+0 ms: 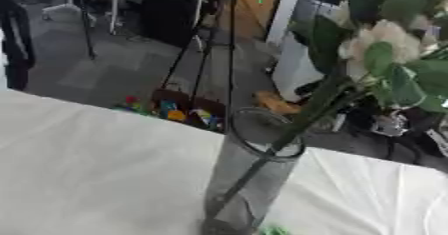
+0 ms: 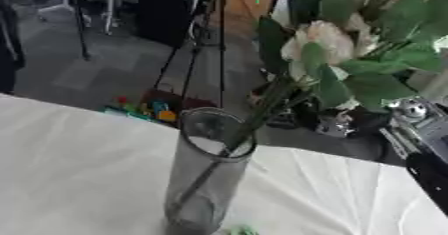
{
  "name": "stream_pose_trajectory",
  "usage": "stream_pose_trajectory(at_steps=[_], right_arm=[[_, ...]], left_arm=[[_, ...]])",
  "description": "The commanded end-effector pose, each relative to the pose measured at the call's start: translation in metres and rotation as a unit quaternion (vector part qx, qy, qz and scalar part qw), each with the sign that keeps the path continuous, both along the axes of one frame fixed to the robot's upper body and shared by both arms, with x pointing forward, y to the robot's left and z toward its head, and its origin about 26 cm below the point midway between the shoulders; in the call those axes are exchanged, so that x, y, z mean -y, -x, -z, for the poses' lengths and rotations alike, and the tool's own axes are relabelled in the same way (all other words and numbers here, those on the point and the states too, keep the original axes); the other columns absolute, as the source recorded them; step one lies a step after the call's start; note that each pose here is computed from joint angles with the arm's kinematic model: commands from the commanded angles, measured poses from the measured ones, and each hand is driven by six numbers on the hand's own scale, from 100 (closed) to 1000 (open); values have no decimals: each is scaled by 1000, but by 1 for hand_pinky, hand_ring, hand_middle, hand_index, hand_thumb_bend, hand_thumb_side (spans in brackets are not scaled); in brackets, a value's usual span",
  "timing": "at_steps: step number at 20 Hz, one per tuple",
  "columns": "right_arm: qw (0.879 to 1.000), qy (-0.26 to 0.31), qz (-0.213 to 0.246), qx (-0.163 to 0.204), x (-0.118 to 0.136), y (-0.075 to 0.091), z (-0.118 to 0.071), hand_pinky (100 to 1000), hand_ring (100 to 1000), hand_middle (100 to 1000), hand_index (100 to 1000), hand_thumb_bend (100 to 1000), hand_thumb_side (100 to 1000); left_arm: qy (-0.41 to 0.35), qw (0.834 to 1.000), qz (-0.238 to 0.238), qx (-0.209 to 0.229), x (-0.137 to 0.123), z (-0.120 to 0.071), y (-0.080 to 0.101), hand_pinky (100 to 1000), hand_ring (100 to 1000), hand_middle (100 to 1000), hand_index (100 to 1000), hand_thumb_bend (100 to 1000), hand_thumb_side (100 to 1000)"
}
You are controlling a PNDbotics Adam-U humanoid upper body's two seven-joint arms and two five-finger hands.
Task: Arrange flowers into the vase.
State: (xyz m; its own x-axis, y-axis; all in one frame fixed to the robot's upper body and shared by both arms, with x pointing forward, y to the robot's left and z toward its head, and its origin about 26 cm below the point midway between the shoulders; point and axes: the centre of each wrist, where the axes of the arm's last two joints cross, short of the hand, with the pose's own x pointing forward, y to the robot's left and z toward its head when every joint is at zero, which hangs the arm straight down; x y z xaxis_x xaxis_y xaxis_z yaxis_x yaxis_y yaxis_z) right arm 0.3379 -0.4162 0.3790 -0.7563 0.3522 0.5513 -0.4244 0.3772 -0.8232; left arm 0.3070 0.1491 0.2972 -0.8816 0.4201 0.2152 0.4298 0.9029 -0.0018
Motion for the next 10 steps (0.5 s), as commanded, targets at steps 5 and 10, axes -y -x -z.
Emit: stream_pose_trajectory(at_steps=[5,10], right_arm=[[997,54,37,32,13,9,-9,1000,1000,1000,1000,259,380],[997,60,41,38,18,9,-3,1000,1000,1000,1000,263,395]], left_arm=[[-1,1000,5,11,1,-6,4,736,838,733,899,227,1000],[-2,1000,4,11,1,-6,4,737,838,734,899,225,1000]])
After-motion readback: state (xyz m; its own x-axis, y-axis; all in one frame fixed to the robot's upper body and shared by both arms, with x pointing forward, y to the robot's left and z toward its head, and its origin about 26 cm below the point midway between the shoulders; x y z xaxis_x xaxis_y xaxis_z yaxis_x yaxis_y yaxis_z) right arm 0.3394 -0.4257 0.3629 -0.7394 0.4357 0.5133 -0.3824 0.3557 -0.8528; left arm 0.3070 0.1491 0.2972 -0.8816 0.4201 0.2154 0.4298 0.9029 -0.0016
